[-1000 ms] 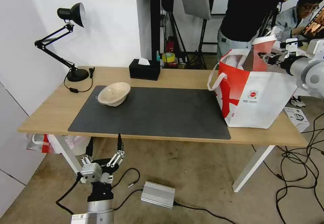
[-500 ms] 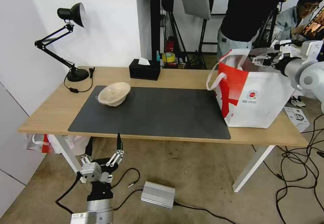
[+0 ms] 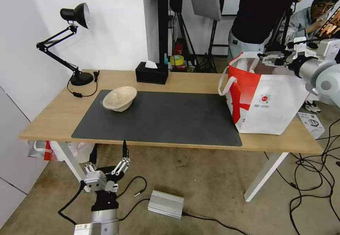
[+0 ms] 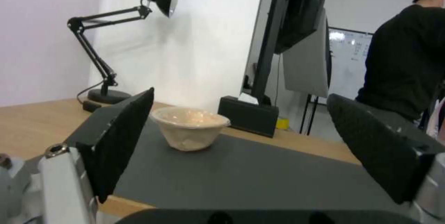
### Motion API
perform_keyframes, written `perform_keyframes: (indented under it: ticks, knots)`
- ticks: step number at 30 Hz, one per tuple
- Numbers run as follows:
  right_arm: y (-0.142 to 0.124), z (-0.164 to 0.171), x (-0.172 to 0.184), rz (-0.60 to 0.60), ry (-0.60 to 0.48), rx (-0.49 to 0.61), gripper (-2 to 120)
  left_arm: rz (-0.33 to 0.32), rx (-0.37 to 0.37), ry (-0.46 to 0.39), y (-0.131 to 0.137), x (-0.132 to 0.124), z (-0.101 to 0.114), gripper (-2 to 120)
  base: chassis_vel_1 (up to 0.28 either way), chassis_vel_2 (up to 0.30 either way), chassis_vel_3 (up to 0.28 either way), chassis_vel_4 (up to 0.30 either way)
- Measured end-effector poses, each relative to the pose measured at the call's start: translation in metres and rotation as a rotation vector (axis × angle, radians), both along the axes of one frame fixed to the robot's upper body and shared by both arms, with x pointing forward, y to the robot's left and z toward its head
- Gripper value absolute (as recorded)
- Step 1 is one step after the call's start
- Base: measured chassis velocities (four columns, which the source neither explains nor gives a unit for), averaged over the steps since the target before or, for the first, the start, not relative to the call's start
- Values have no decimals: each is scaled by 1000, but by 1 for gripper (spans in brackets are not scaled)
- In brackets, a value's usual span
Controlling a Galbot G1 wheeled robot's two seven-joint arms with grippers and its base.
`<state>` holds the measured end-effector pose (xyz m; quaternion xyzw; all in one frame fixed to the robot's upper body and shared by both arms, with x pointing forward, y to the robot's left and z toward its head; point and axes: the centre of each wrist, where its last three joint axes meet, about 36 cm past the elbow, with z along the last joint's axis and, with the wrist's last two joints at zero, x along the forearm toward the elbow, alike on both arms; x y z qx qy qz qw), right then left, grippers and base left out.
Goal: Pick up the trash from the table and place it into the takeout bag.
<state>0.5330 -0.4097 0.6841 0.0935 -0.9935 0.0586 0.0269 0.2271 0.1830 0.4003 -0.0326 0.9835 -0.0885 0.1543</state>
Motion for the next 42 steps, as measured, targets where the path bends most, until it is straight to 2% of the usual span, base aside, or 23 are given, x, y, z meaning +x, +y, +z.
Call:
perform_keyframes:
  ticks: [2, 4, 7, 13, 20, 25, 32, 42]
  knots:
    - [0, 0, 0, 0, 0, 0, 100, 0, 0, 0, 0, 0, 0, 100, 0, 0, 0, 0]
    - [30, 3, -24, 49, -118, 15, 100, 7, -1, 2, 0, -1, 0, 100, 0, 0, 0, 0]
    - [45, 1, -38, 80, -166, 25, 100, 12, -1, 1, 1, -1, 1, 100, 0, 0, 0, 0]
    - [90, -22, -78, 151, -269, 65, 100, 42, 2, -3, 5, -3, 4, 100, 0, 0, 0, 0]
    - [132, -47, -110, 144, -404, 143, 100, 47, -1, -6, 3, -4, 5, 100, 0, 0, 0, 0]
    - [148, -71, -128, 152, -445, 179, 100, 51, -1, -10, 4, -4, 6, 100, 0, 0, 0, 0]
    - [166, -104, -156, 165, -427, 231, 100, 51, -3, -11, 3, -3, 6, 100, 0, 0, 0, 0]
    - [176, -141, -191, 107, -429, 218, 100, 54, -6, -11, 3, -4, 7, 100, 0, 0, 0, 0]
